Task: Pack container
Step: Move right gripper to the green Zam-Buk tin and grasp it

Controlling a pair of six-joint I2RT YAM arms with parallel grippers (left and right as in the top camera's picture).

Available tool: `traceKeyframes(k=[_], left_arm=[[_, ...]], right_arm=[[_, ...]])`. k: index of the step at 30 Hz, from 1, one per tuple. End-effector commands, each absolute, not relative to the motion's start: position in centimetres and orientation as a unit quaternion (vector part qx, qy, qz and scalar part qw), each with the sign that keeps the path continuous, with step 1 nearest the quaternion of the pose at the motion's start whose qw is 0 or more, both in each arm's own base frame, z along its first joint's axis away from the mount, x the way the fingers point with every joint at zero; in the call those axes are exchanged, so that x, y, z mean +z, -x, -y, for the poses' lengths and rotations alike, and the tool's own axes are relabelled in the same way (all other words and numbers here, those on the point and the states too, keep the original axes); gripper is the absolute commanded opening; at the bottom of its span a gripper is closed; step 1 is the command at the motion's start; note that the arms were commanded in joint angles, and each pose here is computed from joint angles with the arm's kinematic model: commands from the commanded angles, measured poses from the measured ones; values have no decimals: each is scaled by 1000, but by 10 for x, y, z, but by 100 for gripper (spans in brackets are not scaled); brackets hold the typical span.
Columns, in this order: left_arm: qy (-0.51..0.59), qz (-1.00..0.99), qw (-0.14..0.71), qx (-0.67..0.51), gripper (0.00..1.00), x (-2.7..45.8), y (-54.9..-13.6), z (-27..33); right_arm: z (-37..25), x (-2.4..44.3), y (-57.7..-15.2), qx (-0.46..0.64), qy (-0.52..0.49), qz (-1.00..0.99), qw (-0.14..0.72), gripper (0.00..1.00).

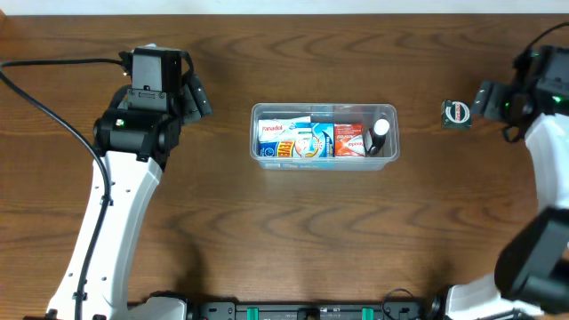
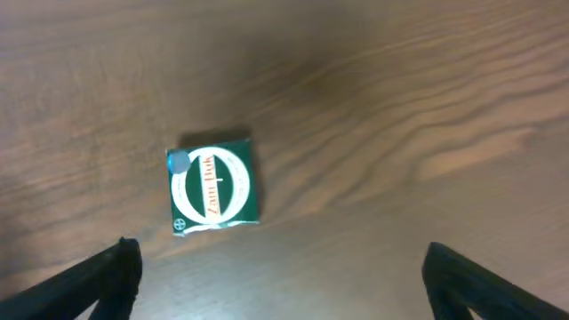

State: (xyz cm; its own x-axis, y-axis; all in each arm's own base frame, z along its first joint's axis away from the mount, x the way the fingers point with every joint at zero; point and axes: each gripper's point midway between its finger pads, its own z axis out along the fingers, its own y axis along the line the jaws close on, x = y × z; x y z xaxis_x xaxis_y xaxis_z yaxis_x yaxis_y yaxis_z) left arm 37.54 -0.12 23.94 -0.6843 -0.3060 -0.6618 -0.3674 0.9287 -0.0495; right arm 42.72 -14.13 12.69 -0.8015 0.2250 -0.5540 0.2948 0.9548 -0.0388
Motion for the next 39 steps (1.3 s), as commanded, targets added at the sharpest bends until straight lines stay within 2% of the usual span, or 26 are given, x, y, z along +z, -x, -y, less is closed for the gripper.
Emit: traceKeyframes(k=[1, 14, 24, 32, 39], left_arm=[[184, -915, 356, 52, 98, 243, -377, -3], [184, -915, 356, 52, 98, 243, -377, -3], [184, -915, 356, 52, 98, 243, -377, -3], [184, -915, 356, 52, 98, 243, -377, -3], [184, -915, 356, 52, 98, 243, -377, -3]], right_arm=[[136, 103, -438, -51, -95, -957, 270, 99], [106, 39, -470, 15, -12, -963, 268, 98], [102, 2, -470, -5, -9, -972, 236, 93], [101, 0, -467, -1, -15, -973, 230, 71], [99, 4, -467, 2, -26, -973, 230, 57]])
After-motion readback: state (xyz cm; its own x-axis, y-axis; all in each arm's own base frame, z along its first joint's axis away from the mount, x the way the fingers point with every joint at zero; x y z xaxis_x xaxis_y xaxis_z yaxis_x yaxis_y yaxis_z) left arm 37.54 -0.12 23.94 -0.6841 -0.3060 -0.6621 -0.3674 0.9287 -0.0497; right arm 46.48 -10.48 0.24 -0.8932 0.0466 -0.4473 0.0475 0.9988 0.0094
